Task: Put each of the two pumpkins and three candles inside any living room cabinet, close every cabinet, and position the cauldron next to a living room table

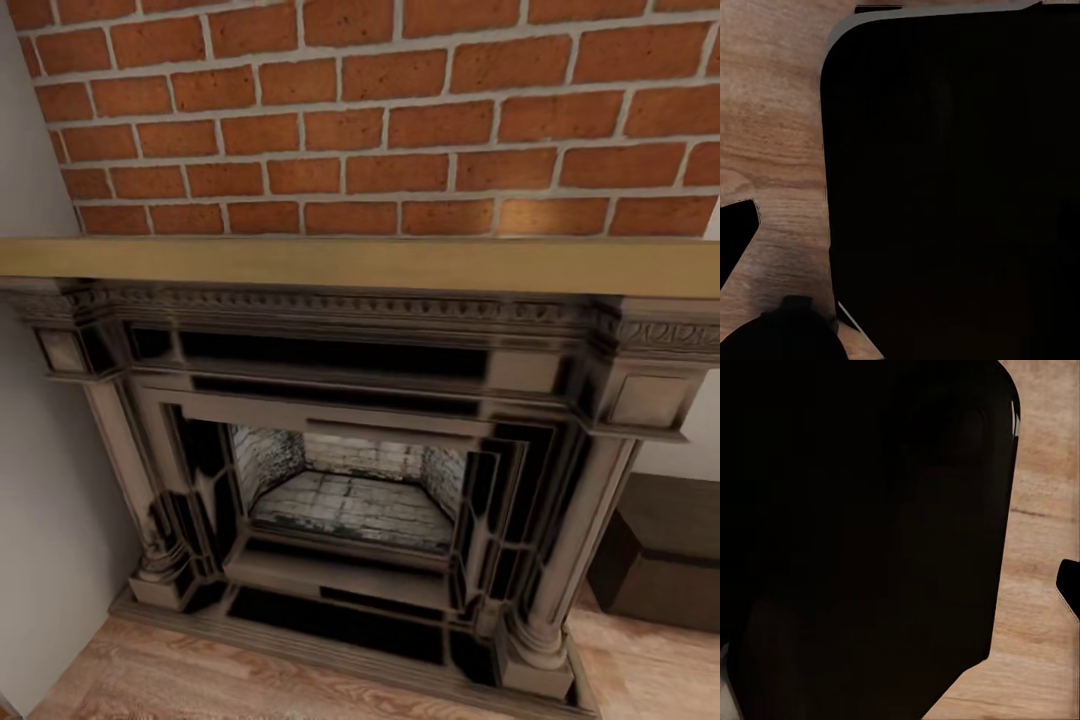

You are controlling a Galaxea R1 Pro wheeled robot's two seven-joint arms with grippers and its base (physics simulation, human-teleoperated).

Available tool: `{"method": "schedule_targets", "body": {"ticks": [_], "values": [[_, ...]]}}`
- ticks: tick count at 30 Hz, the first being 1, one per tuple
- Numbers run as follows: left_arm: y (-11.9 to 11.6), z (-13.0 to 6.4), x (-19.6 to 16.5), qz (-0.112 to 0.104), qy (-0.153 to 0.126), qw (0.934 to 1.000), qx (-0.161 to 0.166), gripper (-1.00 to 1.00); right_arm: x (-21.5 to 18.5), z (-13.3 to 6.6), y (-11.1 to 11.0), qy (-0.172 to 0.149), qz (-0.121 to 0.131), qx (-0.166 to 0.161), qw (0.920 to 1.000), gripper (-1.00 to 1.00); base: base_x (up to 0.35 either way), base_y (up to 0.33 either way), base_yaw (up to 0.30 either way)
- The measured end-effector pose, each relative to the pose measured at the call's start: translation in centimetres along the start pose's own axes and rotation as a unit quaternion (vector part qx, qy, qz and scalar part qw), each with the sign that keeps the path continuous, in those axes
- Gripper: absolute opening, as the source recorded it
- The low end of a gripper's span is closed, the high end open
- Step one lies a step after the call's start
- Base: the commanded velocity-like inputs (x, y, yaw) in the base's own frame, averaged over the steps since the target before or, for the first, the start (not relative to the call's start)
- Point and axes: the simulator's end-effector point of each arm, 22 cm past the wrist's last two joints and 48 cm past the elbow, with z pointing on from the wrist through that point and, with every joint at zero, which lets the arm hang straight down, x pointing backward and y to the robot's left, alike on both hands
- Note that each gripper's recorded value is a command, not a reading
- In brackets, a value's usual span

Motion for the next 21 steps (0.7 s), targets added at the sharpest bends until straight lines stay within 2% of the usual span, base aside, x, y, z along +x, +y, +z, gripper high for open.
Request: {"method": "schedule_targets", "body": {"ticks": [5,14,21], "values": [[1.2,0.0,-0.1,0.001,-0.001,1.0000,-0.010,1.00,0.0,0.0,0.1,0.000,0.001,0.000,1.0000,1.00,0.000,-0.002,0.281],[0.7,0.0,0.0,0.006,-0.001,1.0000,-0.007,1.00,-0.3,0.0,0.1,-0.006,0.001,0.000,1.0000,1.00,0.000,-0.194,0.281],[1.4,0.0,0.0,0.002,-0.001,0.9999,-0.013,1.00,-0.4,0.0,0.1,-0.008,0.001,0.000,1.0000,1.00,0.000,-0.041,0.281]]}}
